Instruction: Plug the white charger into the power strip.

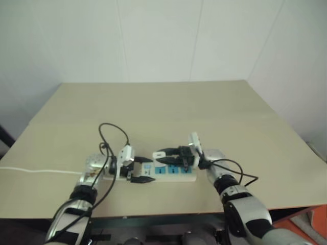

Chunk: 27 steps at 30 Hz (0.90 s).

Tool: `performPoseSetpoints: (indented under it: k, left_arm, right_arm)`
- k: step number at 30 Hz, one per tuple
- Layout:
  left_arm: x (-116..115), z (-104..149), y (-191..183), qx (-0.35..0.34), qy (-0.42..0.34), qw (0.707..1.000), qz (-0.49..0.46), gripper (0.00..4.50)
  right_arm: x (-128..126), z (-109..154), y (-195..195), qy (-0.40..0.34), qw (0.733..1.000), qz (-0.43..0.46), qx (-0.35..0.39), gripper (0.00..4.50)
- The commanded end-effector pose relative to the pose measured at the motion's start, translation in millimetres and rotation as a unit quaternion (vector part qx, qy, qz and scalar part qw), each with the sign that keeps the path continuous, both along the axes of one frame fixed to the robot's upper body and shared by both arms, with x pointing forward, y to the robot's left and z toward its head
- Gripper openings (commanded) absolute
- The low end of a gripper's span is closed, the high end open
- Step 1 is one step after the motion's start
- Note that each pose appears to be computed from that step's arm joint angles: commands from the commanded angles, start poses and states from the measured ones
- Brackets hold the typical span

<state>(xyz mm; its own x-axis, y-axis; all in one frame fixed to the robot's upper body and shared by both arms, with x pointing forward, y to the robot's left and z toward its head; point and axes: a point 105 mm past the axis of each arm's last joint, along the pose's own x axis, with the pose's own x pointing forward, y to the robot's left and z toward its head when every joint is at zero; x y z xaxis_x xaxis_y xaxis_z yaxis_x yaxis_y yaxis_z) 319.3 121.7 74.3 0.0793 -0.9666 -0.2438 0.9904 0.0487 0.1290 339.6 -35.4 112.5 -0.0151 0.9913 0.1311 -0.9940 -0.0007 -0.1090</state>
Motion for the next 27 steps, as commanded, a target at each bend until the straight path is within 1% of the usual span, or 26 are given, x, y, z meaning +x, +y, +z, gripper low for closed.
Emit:
performPoseSetpoints:
  k: [1, 7, 16, 19, 25, 27]
  left_arm:
    - [-9.2, -8.9, 7.0, 0.023, 0.014, 1.000, -0.011, 3.27]
    - [-9.8, -8.4, 10.4, 0.027, 0.011, 1.000, -0.008, 3.27]
    - [-10.0, -6.9, 13.1, 0.032, 0.011, 0.999, -0.010, 3.27]
    - [-10.4, -7.0, 13.1, 0.033, 0.010, 0.999, -0.011, 3.27]
    - [-11.1, -6.7, 12.9, 0.035, 0.010, 0.999, -0.015, 3.27]
    - [-11.3, -6.6, 13.3, 0.035, 0.010, 0.999, -0.016, 3.27]
  right_arm:
    - [-4.6, -33.0, -10.0, 0.055, 0.997, -0.012, -0.048, 1.11]
    - [-5.4, -38.3, -13.1, 0.061, 0.997, -0.023, -0.044, 1.11]
    - [-6.6, -40.3, -15.8, 0.026, 0.997, -0.028, -0.060, 1.11]
    - [-2.9, -38.7, -15.7, 0.012, 0.997, -0.043, -0.064, 1.11]
    - [-0.7, -42.9, -12.9, 0.040, 0.995, -0.038, -0.086, 1.11]
    - [-1.8, -44.8, -12.2, 0.032, 0.995, -0.039, -0.091, 1.11]
